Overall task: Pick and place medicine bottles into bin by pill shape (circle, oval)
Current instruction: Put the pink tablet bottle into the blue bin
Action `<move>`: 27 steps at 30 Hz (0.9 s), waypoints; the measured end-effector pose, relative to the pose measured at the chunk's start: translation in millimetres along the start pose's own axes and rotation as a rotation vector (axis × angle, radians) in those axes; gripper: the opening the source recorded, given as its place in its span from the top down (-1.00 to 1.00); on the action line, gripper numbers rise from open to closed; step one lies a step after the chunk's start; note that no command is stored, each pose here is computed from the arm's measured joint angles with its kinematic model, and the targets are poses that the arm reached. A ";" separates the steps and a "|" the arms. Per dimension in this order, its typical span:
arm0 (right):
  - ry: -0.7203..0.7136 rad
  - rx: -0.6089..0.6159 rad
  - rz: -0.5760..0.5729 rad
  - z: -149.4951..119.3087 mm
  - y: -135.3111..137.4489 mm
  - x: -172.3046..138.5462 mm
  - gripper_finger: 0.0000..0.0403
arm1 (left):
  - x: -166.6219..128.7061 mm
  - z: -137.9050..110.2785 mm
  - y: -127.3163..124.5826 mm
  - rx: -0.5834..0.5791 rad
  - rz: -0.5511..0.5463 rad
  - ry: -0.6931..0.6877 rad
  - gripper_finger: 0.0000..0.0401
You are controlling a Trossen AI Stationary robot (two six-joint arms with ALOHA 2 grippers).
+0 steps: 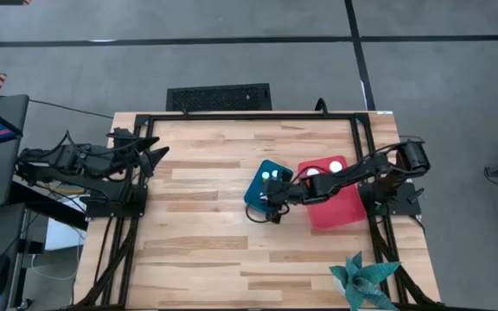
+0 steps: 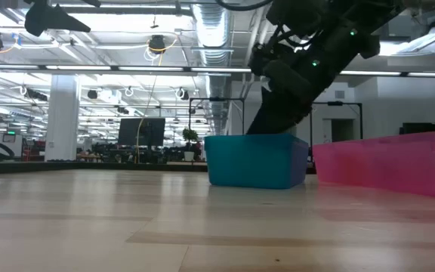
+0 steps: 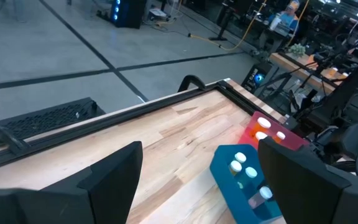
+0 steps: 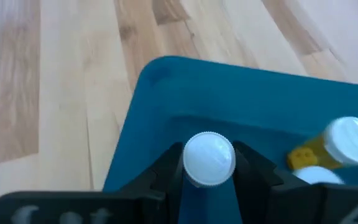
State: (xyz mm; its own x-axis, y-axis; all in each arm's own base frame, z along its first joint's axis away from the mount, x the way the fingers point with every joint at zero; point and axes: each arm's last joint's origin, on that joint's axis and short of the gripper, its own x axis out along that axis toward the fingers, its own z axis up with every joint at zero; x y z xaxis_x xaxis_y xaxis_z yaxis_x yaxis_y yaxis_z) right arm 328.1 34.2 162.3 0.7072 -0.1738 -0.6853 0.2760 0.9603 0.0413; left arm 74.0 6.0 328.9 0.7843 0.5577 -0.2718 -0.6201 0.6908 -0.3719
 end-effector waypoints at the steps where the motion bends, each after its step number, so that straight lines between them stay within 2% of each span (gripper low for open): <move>1: -0.002 0.001 0.001 0.1 0.3 1.7 0.38 | 0.0 -0.2 0.1 0.002 0.001 0.002 -0.55; 10: 0.007 0.003 -0.013 -4.5 -0.1 12.8 0.38 | 0.0 -0.3 0.2 0.003 0.002 0.003 -0.55; 18: 0.010 0.008 -0.007 -4.4 -0.3 10.7 0.37 | 0.0 -0.3 0.2 0.003 0.002 0.003 -0.55; 27: 0.030 0.018 -0.010 -6.8 -2.8 12.3 0.12 | 0.0 -0.3 0.2 0.002 0.002 0.003 -0.55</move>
State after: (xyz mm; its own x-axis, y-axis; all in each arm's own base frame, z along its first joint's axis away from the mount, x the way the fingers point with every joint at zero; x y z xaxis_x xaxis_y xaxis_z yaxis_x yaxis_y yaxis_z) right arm 331.6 30.9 148.8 0.6847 -0.1763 -0.7071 0.2949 0.9543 0.0476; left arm 73.9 6.0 328.5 0.7833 0.5576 -0.2748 -0.6214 0.6909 -0.3693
